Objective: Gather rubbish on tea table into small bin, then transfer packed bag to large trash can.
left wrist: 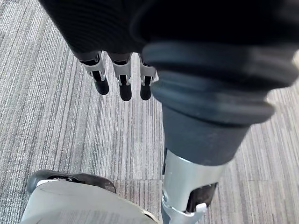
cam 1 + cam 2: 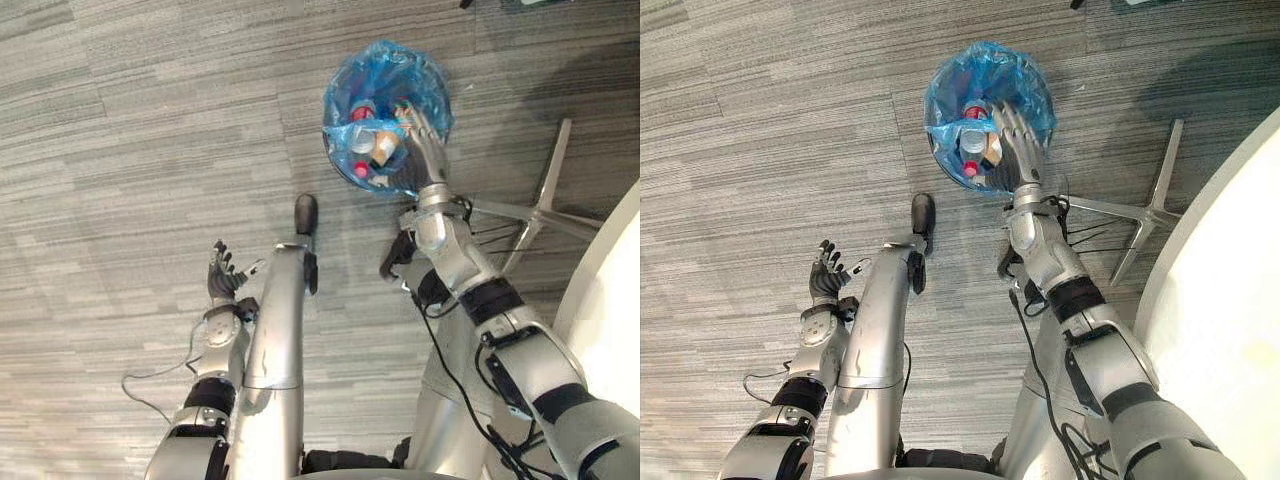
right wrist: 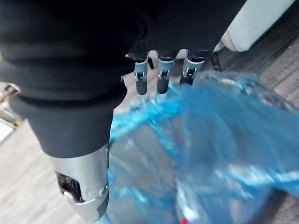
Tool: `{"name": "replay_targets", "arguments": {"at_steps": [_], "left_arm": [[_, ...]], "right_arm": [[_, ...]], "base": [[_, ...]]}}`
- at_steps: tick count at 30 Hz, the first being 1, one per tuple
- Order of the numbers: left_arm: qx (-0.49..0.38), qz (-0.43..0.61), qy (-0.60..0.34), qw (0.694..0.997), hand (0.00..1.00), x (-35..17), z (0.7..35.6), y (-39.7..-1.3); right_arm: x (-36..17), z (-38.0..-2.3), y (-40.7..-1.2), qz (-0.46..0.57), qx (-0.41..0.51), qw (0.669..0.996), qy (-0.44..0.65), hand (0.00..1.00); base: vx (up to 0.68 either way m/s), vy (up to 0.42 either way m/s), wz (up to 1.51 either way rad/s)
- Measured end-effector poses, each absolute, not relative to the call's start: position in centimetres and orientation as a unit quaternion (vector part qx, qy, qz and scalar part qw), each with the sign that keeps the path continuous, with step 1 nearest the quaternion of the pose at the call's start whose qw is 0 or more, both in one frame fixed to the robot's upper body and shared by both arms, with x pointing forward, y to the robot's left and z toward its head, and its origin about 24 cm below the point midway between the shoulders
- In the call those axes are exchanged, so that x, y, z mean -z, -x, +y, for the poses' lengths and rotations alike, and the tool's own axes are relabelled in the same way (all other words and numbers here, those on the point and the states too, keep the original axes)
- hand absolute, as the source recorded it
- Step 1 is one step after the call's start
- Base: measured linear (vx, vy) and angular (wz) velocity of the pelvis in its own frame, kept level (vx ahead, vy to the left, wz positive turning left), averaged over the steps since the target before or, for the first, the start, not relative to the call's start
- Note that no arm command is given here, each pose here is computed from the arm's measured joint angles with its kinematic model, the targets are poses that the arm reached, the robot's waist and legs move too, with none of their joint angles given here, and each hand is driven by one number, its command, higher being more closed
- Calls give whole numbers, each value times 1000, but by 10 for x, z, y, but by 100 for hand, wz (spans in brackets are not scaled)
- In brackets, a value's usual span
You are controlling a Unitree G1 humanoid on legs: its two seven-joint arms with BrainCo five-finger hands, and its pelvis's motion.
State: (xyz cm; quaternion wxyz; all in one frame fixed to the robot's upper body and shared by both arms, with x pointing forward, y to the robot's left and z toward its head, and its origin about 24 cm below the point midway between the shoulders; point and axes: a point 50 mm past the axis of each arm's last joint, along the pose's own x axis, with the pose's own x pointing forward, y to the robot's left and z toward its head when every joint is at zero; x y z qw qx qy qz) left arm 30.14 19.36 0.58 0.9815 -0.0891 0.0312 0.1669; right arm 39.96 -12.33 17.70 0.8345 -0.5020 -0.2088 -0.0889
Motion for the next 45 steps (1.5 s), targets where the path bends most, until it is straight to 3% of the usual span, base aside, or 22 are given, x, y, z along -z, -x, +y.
{"name": "replay_targets", "arguments": {"at_steps": [1,2,10,18,22,25,30,38,45], "left_arm": [[-165,30,88,982,0,-6,193,-302],[-162,29,88,982,0,-7,192,-303],[-145,20,92,985,0,-13,183,-307],[-149,21,90,984,0,-13,185,-307],[-151,25,88,984,0,-12,185,-307],[-161,26,99,982,0,-12,186,-307],[-164,36,91,982,0,-7,188,-301],[-147,113,89,979,0,33,177,-266],[-165,207,74,961,0,78,186,-210]], "right_arm": [[-178,-125,-401,-204,92,834,505,0],[-180,-127,-404,-196,97,832,510,100],[-181,-146,-412,-151,97,817,548,100],[-193,-140,-409,-177,98,857,474,100],[-208,-129,-397,-228,92,902,355,100],[-212,-125,-384,-248,80,946,195,100],[-185,-115,-368,-221,39,974,13,100],[-116,-102,-332,-118,-15,980,-159,100],[-82,-70,-288,-82,-91,973,-195,100]], "base": [[-22,23,8],[-22,17,12],[-26,16,9],[-29,23,-1],[-20,23,0],[-20,18,5],[-14,8,8],[49,0,4],[133,9,-17]]}}
